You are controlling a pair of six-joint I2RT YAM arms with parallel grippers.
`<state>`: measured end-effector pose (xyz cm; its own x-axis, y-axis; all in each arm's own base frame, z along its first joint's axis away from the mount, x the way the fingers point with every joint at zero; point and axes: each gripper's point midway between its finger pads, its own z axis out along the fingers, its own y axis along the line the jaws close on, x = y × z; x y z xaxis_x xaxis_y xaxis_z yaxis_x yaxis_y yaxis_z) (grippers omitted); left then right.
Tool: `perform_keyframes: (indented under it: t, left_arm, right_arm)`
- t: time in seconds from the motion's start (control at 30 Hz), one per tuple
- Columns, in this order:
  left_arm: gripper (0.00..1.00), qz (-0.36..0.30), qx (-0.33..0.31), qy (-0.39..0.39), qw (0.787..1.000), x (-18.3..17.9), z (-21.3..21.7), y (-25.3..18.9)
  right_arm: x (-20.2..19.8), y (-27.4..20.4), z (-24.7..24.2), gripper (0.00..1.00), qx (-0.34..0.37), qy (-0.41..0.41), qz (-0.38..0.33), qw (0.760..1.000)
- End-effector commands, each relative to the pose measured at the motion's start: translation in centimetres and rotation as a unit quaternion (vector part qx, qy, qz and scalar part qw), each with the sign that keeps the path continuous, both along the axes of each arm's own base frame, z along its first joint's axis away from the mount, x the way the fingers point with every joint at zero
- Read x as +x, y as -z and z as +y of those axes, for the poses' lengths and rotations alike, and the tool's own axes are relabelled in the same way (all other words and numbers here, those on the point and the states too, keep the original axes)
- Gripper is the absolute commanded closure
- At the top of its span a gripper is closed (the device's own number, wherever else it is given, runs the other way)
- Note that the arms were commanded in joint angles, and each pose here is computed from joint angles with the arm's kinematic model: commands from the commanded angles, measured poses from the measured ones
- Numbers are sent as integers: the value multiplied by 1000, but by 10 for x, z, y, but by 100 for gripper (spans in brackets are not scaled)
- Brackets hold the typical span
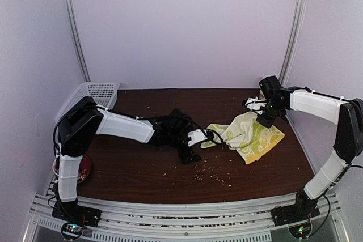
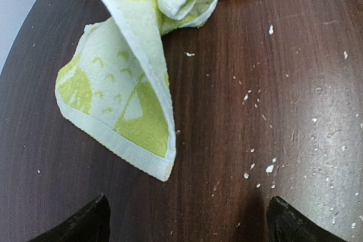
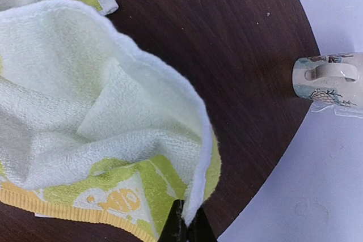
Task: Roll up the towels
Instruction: Place the towel at the center of the board.
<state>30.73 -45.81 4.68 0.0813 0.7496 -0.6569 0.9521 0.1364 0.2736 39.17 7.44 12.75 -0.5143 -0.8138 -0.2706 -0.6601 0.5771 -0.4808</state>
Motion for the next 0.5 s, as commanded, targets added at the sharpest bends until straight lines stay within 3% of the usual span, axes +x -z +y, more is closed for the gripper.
perform_keyframes:
  t: [0.0,0.23,0.47]
  left_arm:
    - [2,-102,-5,7,995,26,-8,-17]
    - [6,-132,32,9,991,38,-22,0]
    - [25,-138,65,36,988,34,-30,17]
  right_arm:
    - [10,13,-13,100,-7,40,1,999]
    - [12,29,-20,100,-10,56,18,998]
    - [12,31,-23,100,-6,59,20,998]
